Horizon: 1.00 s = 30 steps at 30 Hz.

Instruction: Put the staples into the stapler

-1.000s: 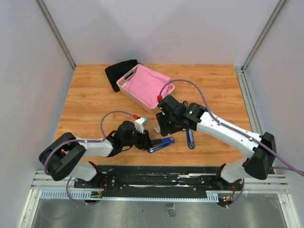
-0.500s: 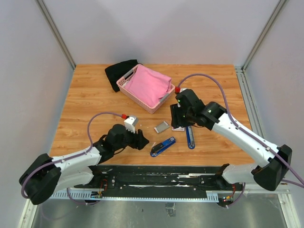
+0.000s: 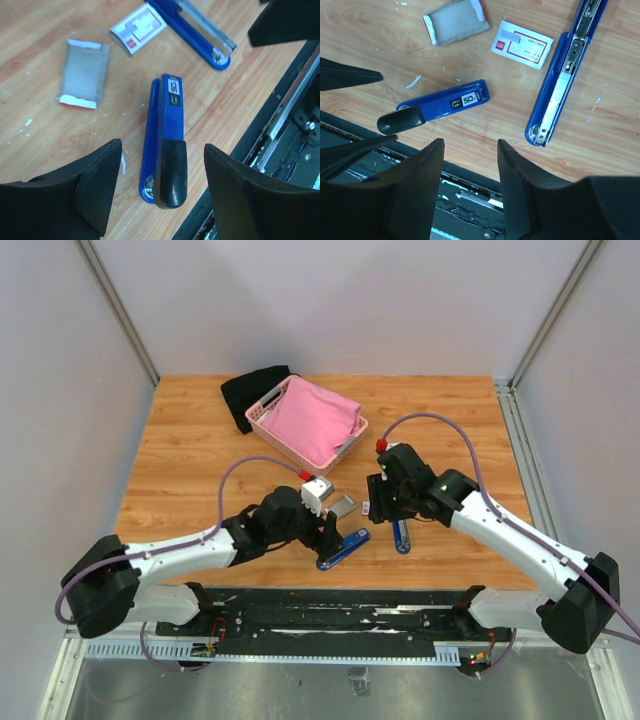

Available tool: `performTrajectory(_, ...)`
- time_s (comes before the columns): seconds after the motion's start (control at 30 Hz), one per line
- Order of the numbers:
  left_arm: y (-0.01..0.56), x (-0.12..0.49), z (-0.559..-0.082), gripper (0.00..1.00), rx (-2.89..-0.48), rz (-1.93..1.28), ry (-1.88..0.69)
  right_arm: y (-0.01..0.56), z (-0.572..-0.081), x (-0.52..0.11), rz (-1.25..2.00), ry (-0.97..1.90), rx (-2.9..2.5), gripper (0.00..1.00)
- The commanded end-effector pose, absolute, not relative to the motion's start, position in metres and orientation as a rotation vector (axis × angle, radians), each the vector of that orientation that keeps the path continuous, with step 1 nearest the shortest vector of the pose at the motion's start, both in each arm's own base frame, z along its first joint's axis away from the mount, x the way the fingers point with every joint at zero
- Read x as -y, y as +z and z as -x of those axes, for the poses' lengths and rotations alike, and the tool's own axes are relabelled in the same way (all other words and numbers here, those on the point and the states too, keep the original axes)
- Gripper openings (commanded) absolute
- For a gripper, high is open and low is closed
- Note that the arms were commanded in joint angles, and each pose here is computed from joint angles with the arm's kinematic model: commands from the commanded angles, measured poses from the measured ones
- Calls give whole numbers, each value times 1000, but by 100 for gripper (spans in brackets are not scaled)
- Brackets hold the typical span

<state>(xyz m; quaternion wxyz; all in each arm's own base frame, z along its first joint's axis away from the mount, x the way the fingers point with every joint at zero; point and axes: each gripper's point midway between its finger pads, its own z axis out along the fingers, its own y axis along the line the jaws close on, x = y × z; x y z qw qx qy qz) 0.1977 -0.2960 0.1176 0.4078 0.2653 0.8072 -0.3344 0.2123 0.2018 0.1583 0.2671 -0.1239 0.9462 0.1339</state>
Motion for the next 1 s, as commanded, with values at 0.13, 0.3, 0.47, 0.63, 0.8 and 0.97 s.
performTrajectory(0.13,70,305,-176,75,-2153,-925,-728,157,-208,-185,227,359,-2518,48)
performTrajectory(0.3,52,304,-168,71,-2185,-1017,-683,154,-206,-179,187,356,-2514,47)
performTrajectory(0.47,44,299,-167,42,-2183,-1040,-627,152,-206,-174,167,347,-2512,46)
performTrajectory(0.63,40,302,-168,23,-2171,-1042,-625,146,-205,-172,151,344,-2521,46)
performTrajectory(0.8,27,306,-165,16,-2176,-1092,-592,132,-201,-167,127,330,-2546,45)
performTrajectory(0.97,19,307,-164,8,-2181,-1115,-569,121,-198,-163,78,319,-2563,44)
